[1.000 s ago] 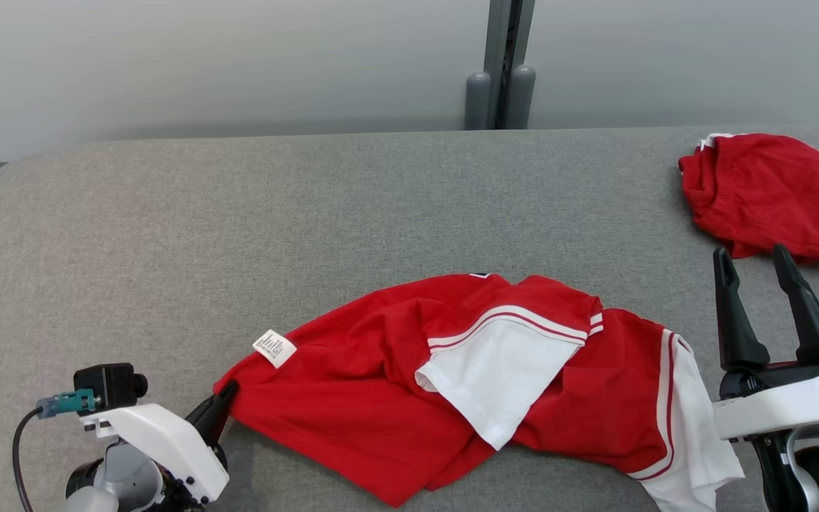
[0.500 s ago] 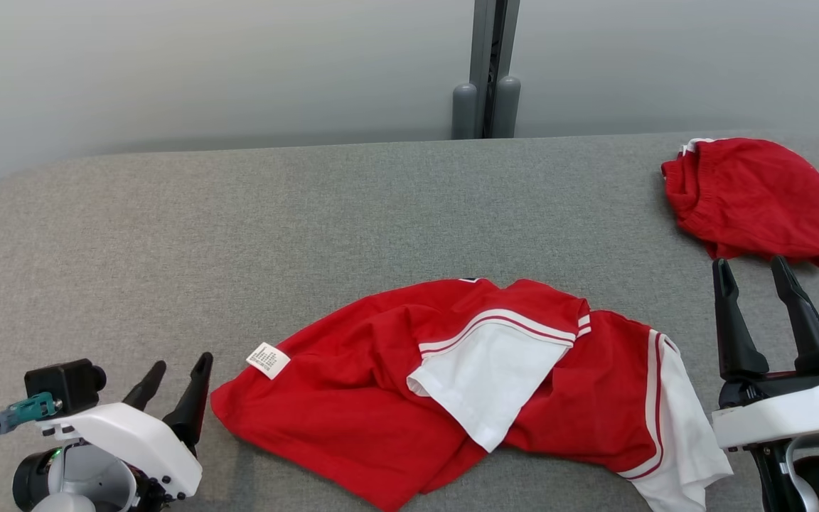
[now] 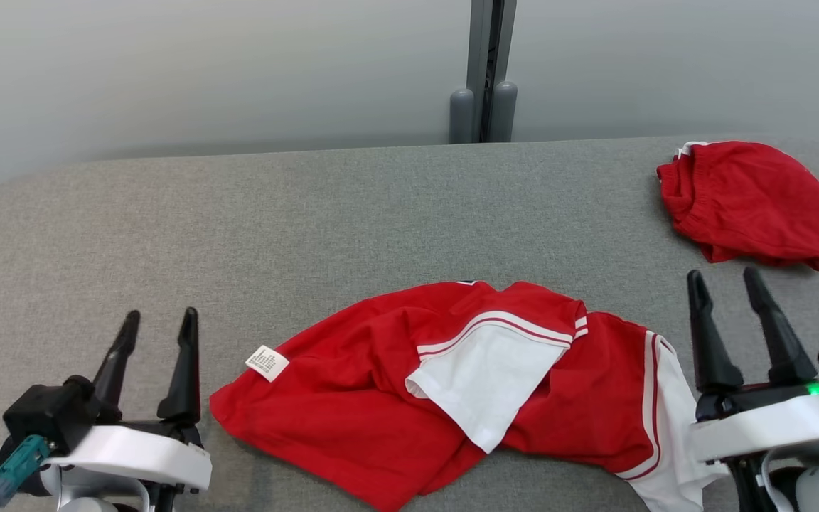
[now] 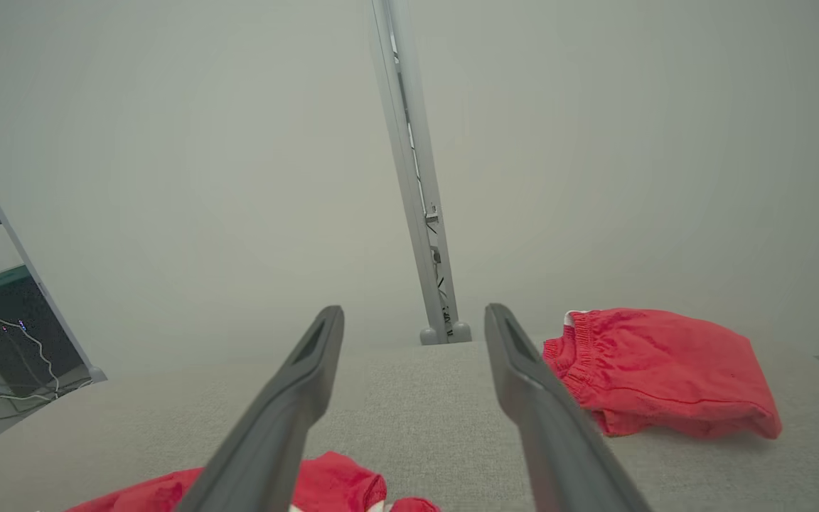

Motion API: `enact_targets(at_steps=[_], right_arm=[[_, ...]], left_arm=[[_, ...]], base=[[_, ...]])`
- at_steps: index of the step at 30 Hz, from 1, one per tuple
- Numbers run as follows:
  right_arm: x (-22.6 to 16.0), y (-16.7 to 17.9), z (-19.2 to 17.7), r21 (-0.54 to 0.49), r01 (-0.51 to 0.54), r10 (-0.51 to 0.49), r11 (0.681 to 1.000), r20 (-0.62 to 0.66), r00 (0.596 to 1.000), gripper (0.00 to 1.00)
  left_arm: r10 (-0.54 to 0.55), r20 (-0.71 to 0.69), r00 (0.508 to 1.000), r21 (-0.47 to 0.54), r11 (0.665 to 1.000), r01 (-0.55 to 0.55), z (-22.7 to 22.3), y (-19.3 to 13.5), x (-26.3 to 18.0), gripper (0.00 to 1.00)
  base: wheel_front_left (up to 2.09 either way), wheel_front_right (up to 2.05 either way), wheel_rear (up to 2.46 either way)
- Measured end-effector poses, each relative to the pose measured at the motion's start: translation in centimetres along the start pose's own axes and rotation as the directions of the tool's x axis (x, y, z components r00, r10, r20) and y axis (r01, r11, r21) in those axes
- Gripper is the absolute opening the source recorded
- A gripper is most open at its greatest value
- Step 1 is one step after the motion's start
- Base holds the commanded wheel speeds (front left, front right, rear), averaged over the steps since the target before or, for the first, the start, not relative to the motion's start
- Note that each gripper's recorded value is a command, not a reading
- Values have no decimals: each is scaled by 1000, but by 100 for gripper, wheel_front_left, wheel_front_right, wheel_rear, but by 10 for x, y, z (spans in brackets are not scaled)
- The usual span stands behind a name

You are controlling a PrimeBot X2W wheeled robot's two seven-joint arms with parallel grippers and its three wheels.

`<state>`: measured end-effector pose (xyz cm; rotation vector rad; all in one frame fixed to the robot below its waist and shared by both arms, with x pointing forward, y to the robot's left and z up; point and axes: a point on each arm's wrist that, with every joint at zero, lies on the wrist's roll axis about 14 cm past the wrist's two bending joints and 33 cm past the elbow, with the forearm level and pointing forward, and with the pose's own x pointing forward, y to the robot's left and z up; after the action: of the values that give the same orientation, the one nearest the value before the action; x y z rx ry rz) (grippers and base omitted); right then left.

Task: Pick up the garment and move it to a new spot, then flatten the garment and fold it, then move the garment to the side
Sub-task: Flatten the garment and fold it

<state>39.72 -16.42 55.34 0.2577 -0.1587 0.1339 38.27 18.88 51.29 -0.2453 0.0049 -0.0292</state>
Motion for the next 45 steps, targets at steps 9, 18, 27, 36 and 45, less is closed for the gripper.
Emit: enact_targets(at_steps=[9,18,27,36,45], right_arm=[[-9,8,-20,-5,-19,19,1000,-58,998,100],[-8,17,-29,-7,-46,45,999,-81,996,100],[-7,58,-41,-16,-201,197,979,-140,970,100],[-25,142,-99,5,-515,468,857,-425,775,100],[-43,158,-147,-56,-654,446,755,-687,574,100]], left_arm=[[10,101,995,18,1000,-12,13,1,-4,100],[28,102,994,19,999,-30,6,4,-5,100],[34,100,994,11,999,-35,2,6,-6,100],[65,102,993,-6,998,-65,0,16,-12,100],[113,110,987,-20,994,-112,1,28,-22,100]], base=[[0,0,0],[0,0,0],[0,0,0],[0,0,0],[0,0,0]])
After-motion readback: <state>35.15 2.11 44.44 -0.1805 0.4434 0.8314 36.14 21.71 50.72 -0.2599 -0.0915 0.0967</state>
